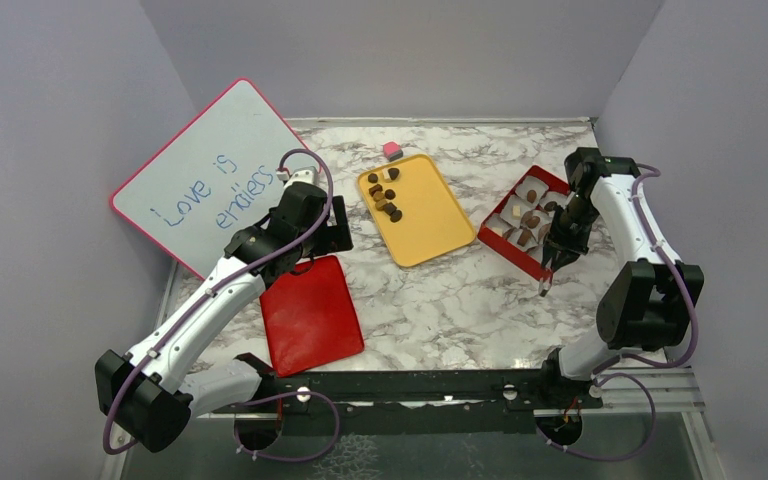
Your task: Pack the chocolate
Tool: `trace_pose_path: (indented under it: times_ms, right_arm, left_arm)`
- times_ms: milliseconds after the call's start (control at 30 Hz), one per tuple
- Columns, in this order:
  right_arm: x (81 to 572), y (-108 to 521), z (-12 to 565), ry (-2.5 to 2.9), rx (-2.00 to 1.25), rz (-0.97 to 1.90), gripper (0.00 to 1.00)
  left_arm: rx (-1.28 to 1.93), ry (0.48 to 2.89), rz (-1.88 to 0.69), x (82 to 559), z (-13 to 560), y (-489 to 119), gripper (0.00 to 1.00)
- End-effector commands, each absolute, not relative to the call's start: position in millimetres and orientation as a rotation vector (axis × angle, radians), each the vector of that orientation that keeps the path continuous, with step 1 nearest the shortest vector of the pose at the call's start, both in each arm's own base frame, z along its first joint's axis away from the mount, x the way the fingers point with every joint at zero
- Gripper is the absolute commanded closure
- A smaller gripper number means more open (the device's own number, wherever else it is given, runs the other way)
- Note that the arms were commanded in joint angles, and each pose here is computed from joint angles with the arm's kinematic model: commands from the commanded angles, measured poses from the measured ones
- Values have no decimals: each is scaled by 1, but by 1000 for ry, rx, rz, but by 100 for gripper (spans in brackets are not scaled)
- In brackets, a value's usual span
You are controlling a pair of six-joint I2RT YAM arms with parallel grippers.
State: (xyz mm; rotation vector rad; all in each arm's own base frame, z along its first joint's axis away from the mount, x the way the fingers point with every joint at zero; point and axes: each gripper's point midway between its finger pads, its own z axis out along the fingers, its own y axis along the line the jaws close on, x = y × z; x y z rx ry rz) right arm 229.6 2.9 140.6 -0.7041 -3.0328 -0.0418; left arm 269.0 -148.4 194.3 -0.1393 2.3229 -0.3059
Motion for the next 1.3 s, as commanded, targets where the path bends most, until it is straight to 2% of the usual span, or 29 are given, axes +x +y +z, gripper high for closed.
trace_pose_path:
  times_ms: [0, 600, 867, 1267]
  right_arm:
    - [227, -2, 130, -3000, -736, -6, 72]
    - [225, -7, 131, -2984, -745, 42, 63]
    - [230, -9, 140, -3017, -742, 47, 62]
    - [258, 11, 184, -3180, -716, -198, 64]
  left_arm:
    - [-144, 2295, -339, 268, 200, -151, 1]
    - [-174, 2293, -349, 269, 200, -152, 1]
    - [-191, 2273, -345, 264, 202, -146, 1]
    - [-179, 2282, -331, 265, 199, -145, 1]
